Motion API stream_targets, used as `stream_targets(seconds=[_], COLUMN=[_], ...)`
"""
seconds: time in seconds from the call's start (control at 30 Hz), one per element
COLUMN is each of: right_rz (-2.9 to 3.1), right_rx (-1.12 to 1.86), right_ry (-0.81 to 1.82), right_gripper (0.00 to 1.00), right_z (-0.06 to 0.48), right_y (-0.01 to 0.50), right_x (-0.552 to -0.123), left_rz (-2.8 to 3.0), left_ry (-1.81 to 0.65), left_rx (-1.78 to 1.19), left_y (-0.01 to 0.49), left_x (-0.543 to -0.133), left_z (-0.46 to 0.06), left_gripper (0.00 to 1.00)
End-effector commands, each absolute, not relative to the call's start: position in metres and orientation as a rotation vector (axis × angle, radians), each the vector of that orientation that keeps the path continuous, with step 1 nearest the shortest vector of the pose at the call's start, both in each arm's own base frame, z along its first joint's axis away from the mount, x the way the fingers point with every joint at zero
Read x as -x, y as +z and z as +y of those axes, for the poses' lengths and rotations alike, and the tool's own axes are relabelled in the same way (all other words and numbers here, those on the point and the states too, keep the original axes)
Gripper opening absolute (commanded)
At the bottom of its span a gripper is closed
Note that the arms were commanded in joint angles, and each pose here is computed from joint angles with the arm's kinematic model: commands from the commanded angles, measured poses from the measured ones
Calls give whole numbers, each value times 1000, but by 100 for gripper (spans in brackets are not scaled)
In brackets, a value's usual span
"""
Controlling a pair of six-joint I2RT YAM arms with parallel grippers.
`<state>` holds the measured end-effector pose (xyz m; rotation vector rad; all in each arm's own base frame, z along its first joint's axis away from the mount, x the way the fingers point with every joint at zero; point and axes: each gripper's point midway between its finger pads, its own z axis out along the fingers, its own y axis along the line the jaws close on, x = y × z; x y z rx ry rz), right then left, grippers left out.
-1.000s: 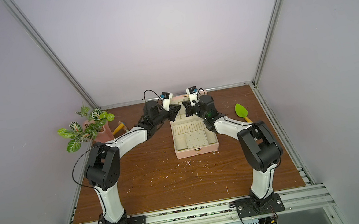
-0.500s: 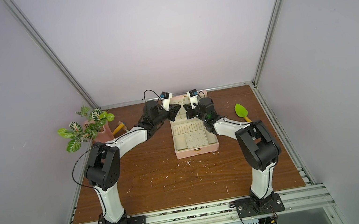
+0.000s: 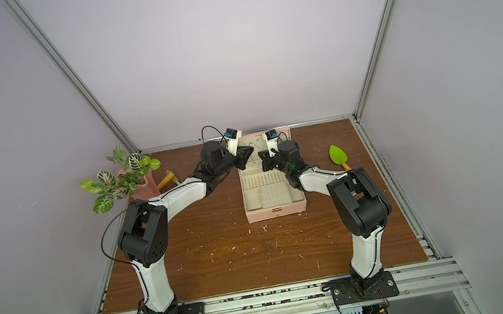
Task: Put jewelry chain into jewelry box
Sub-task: Hang the necklace on the jewelry box clasp.
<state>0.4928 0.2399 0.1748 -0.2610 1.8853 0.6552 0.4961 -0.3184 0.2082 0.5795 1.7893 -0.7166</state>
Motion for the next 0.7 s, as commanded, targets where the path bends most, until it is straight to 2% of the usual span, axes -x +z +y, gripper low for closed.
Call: stream_targets(seconds=[0.0, 0.13, 0.37, 0.67], right_rz=[1867, 1857, 1822, 1767], right_rx=[250, 256, 272, 286], right_ry=[672, 672, 678, 676], right_gripper=[0, 0, 24, 38], right_z=[240, 240, 236, 213], right_y=[177, 182, 198, 215], right_x=[-494, -493, -483, -454], left_rz=[1743, 1745, 1737, 1718], left_ry=[-700, -705, -714, -758], left_rx=[-563, -568, -582, -643], left_y=[225, 225, 227, 233], left_x=[-504, -503, -497, -477], left_z=[-314, -314, -314, -315], left_gripper=[16, 16, 19, 24])
